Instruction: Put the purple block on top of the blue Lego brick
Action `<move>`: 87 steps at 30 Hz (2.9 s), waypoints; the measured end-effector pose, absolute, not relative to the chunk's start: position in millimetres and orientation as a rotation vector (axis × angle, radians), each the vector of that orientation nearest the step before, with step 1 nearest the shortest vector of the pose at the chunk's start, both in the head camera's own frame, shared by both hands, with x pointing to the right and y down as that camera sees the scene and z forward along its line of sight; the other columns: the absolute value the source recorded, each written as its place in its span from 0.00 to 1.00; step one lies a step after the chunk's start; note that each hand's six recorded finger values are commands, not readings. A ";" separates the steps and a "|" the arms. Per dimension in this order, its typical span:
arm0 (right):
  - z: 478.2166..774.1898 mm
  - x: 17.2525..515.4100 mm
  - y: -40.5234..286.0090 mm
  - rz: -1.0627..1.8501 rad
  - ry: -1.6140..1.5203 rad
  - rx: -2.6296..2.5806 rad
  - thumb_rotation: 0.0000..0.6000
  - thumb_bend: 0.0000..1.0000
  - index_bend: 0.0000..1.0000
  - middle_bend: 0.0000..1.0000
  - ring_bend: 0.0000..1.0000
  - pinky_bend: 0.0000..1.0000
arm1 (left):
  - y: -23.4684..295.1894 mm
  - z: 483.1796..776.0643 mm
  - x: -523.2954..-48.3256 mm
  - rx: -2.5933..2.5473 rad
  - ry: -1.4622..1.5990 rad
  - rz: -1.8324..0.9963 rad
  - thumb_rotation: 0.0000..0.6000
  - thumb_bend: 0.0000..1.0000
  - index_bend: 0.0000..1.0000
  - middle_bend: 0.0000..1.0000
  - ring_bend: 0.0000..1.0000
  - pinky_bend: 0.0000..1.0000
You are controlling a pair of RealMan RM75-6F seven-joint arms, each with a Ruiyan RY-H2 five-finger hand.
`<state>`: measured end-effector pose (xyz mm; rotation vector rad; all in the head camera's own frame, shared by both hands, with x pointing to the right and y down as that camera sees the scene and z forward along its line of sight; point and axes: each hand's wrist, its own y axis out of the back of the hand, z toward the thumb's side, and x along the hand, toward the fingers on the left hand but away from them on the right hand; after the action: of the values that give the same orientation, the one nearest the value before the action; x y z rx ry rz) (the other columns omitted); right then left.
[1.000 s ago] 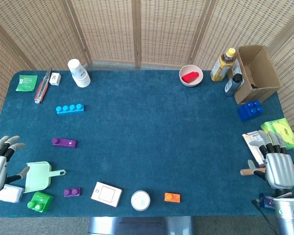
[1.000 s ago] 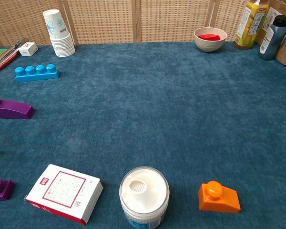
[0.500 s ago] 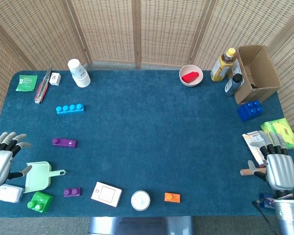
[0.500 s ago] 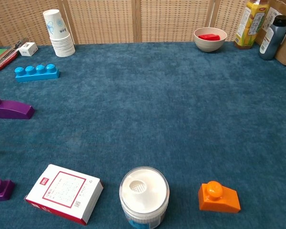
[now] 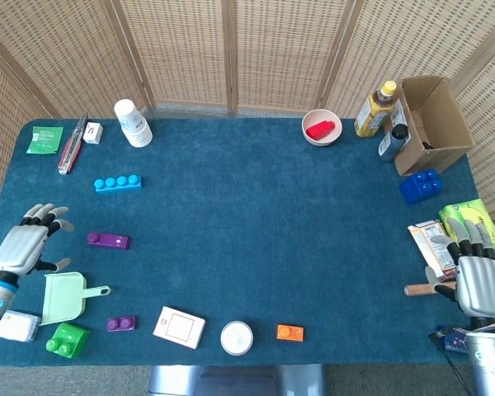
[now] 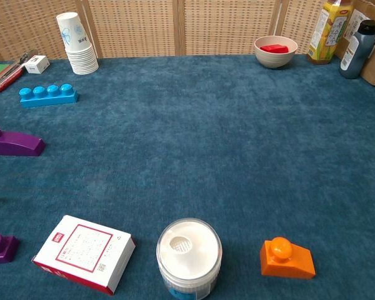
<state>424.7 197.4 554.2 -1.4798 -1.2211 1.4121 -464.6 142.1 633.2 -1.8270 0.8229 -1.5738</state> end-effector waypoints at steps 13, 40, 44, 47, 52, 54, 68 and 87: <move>556.4 424.0 189.4 1.429 -1.216 -1.458 1.00 0.29 0.33 0.14 0.00 0.00 | 133.9 679.0 -453.4 -1.898 0.735 -1.598 0.99 0.28 0.33 0.14 0.01 0.00; 529.1 430.5 200.4 1.447 -1.254 -1.350 1.00 0.29 0.33 0.14 0.00 0.00 | 123.0 725.9 -440.4 -1.972 0.779 -1.621 1.00 0.30 0.44 0.20 0.03 0.00; 527.9 430.8 202.1 1.447 -1.254 -1.348 1.00 0.29 0.33 0.13 0.00 0.00 | 122.4 727.5 -437.7 -1.985 0.797 -1.610 1.00 0.33 0.53 0.22 0.04 0.00; 527.8 430.2 202.1 1.444 -1.255 -1.348 1.00 0.29 0.33 0.13 0.00 0.00 | 121.3 727.6 -438.6 -1.985 0.815 -1.609 1.00 0.34 0.58 0.25 0.06 0.00; 528.3 429.7 201.9 1.439 -1.257 -1.351 1.00 0.29 0.33 0.13 0.00 0.00 | 117.9 725.2 -439.4 -1.987 0.843 -1.604 1.00 0.37 0.62 0.27 0.08 0.00; 529.2 429.7 202.0 1.439 -1.258 -1.353 1.00 0.29 0.33 0.14 0.00 0.00 | 115.1 722.5 -439.4 -1.991 0.853 -1.599 1.00 0.38 0.63 0.28 0.08 0.00; 535.7 430.6 199.3 1.425 -1.274 -1.376 1.00 0.29 0.33 0.13 0.00 0.00 | 56.5 675.9 -455.9 -1.916 0.990 -1.559 1.00 0.38 0.63 0.28 0.09 0.00; 543.0 434.6 198.6 1.454 -1.298 -1.387 1.00 0.29 0.33 0.14 0.00 0.00 | -4.3 691.6 -460.2 -1.854 1.109 -1.626 1.00 0.38 0.62 0.26 0.06 0.00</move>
<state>434.6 198.6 543.0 -1.3875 -1.2976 1.4539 -460.2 -4.3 691.6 -1.8541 1.1088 -1.6265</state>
